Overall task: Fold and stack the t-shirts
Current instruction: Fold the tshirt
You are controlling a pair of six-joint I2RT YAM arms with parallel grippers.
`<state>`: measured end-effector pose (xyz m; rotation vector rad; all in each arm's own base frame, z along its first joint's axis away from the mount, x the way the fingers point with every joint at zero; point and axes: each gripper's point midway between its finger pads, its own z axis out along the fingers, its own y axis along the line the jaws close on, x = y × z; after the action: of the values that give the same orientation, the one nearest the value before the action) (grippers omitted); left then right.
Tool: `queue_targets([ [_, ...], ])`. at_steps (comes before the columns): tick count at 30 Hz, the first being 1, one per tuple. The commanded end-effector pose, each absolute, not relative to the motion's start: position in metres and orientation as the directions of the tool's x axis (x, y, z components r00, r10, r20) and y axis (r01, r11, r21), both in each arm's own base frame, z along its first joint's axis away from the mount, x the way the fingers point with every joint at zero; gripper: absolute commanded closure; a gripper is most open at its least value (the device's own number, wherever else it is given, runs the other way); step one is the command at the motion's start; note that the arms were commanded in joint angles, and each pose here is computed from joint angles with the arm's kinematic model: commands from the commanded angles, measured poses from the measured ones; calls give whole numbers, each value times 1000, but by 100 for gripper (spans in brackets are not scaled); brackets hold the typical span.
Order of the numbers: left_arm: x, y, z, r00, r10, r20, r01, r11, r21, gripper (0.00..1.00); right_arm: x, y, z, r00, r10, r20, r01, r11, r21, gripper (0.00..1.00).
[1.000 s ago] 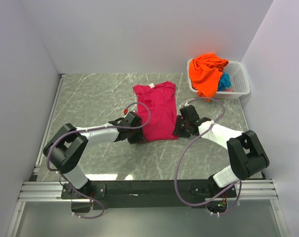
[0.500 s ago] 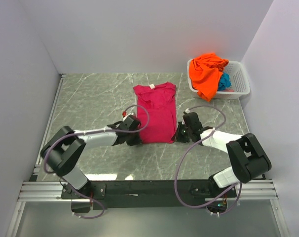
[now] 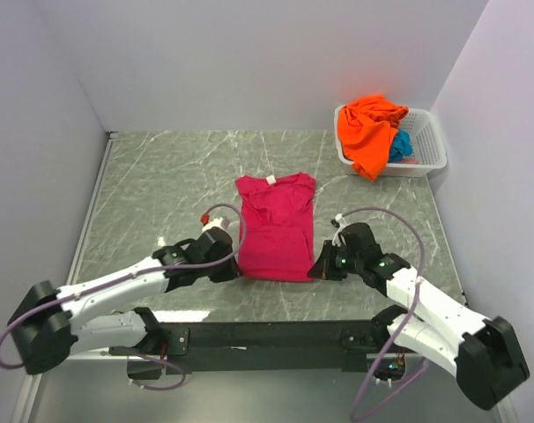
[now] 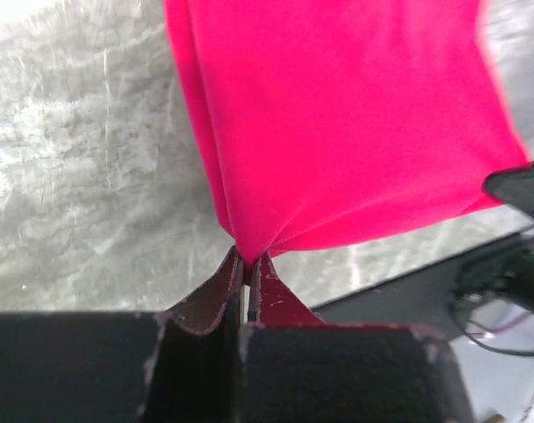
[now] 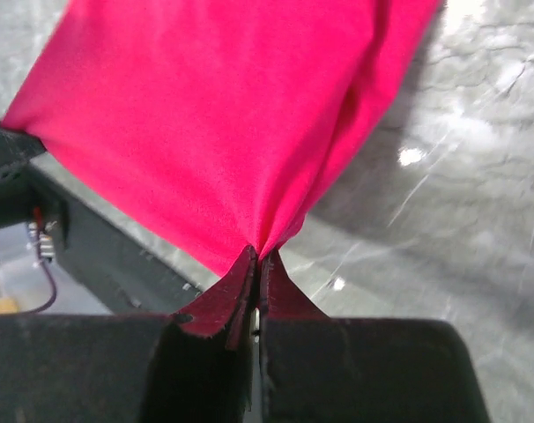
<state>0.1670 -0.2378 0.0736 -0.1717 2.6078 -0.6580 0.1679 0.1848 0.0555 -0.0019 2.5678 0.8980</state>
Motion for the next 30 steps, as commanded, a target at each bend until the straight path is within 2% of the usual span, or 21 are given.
queue_targets([
  [1, 173, -223, 94, -849, -290, -442, -51, 877, -478, 99, 170, 180, 84, -895, 117, -430, -169, 804, 571, 100],
  [5, 210, -230, 152, -746, -344, -571, -20, 867, -497, 99, 200, 169, 116, -843, 143, -519, -151, 862, 483, 100],
  [11, 262, -231, 188, -666, -361, -653, -44, 893, -449, 99, 255, 166, 173, -744, 221, -630, -115, 887, 447, 100],
  [19, 335, -228, 226, -595, -402, -696, -69, 888, -454, 99, 306, 166, 199, -732, 246, -635, -95, 886, 453, 100],
  [27, 396, -224, 216, -585, -393, -709, -124, 908, -401, 99, 368, 154, 215, -723, 259, -641, -90, 884, 459, 100],
  [30, 420, -224, 211, -583, -393, -711, -139, 911, -389, 99, 388, 153, 204, -744, 253, -619, -82, 884, 460, 100],
])
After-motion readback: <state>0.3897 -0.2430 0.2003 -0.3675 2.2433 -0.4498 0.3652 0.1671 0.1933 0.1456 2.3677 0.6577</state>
